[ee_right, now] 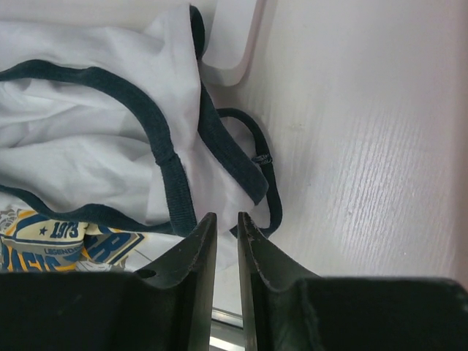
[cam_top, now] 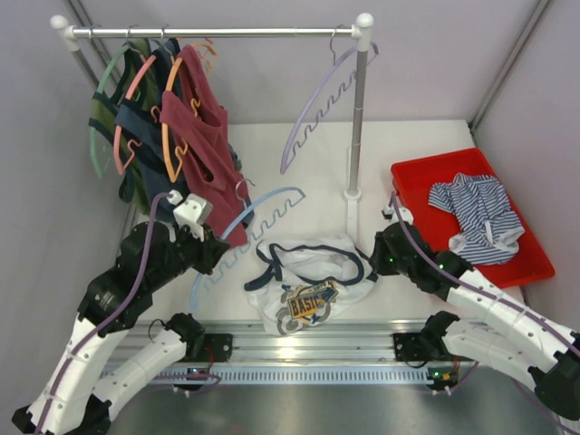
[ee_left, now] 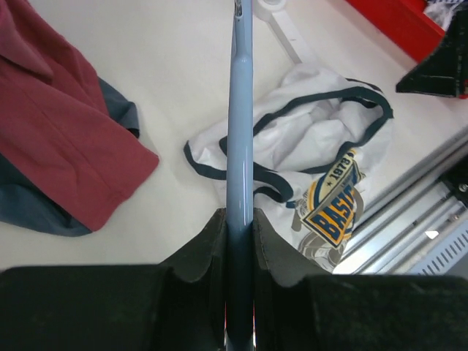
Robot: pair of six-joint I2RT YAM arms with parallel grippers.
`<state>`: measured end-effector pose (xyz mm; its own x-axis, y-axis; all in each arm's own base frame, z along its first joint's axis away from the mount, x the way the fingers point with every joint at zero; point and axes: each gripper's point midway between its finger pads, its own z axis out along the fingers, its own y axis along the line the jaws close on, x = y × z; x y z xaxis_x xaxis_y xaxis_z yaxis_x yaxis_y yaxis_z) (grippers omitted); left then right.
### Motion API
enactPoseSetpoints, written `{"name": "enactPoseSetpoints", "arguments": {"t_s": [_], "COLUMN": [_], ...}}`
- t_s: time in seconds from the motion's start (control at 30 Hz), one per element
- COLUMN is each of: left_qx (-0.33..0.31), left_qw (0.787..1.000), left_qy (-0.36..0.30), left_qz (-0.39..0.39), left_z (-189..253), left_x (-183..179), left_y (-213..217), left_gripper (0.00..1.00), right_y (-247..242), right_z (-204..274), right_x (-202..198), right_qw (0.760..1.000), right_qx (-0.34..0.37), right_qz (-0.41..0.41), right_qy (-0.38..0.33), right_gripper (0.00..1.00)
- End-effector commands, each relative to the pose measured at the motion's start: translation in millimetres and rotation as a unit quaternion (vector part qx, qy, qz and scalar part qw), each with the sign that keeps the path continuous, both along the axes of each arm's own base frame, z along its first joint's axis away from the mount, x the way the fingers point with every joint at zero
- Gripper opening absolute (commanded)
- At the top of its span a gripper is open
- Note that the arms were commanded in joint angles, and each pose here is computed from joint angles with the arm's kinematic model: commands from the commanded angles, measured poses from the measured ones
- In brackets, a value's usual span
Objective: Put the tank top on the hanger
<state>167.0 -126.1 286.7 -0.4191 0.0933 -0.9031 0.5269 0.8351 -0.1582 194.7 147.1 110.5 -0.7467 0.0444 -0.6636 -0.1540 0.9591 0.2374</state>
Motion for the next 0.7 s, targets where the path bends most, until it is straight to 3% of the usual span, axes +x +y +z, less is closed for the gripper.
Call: {"name": "enactPoseSetpoints", "arguments": {"t_s": [0.0, 0.27, 0.67], "left_qx": [-0.028, -0.049, -0.048], "left_qw": [0.997, 0.989, 0.979], "left_qy": [-0.001, 0.028, 0.048], "left_qz": [-0.066, -0.139, -0.192], "left_z": [9.1, 12.9, 8.3], "left_x": [-23.0, -44.6, -59.3], "left_y": [-13.9, -32.0, -46.3], "left_gripper": [0.0, 0.0, 0.0], "right_y": [5.7, 20.9, 34.0], "right_z": [5.3, 13.7, 9.8], "right_x": [2.3, 0.2, -0.8], "right_qw": [1.0, 0.999, 0.997], "right_qx": [0.024, 0.03, -0.054], "right_qz": [0.003, 0.036, 0.045], "right_qy": [-0.01, -0.021, -0.035], "right_gripper": [0.18, 0.24, 0.32]}}
